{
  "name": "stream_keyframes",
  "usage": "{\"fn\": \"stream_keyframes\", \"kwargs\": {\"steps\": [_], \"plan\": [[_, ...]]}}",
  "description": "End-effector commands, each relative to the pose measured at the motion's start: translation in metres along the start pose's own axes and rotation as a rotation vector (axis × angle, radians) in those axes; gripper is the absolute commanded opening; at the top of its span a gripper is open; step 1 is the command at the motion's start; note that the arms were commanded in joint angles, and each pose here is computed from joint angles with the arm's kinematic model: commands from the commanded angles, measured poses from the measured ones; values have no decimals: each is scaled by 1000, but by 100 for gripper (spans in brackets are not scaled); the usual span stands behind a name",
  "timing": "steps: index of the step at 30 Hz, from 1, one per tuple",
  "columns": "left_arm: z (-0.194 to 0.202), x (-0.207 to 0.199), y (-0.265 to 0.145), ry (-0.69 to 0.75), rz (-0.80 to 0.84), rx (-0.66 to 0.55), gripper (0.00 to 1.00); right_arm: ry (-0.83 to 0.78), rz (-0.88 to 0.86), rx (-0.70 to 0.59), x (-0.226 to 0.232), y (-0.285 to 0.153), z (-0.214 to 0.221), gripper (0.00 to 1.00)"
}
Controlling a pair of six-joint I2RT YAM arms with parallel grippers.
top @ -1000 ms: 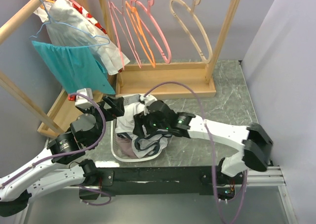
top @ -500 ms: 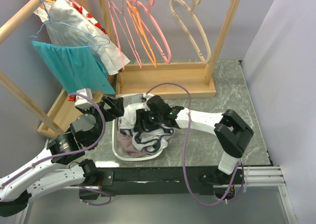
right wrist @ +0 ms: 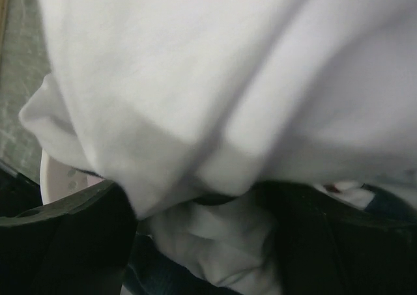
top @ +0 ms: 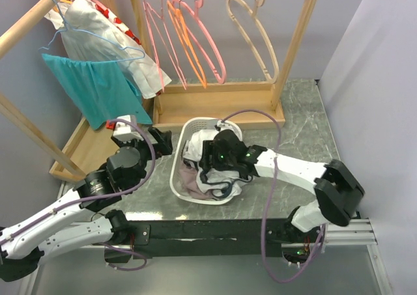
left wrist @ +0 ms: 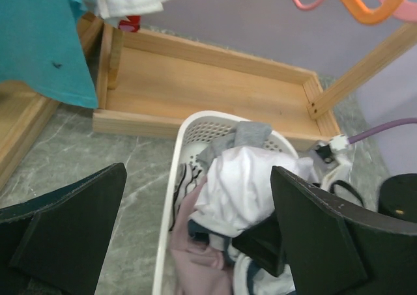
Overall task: Remove the tank top from the hanger
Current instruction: Reset both arms
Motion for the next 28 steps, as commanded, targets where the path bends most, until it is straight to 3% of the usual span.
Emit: {"fn": "stream_keyframes", "kwargs": {"steps": [1,9,14,18,28], "plan": [[-7,-15,2,12,82,-9,99,-151,78,-69,-23,-44,-1,83],[1,-59,13,126,287,65,99,-184,-245,-419,33,-154,-58,97],[4,-89,16,183,446,104,99,-104,-62,-609,2,-189,-81,100],[-9,-101,20,192,456,119,99,-6,95,-659,-40,-198,-80,100],[-17,-94,20,183,426,70,99,106,161,-729,-86,-206,-77,100]]}}
Point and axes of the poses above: each gripper's point midway between its finger pads, its own y axis out along the fingers, its own x axis along the line the jaws close on, z = x × y, the point moved 5 cm from there along -y, back along the fingers, and after that the axes turned 15 degrees about y, right-handed, at the moved point
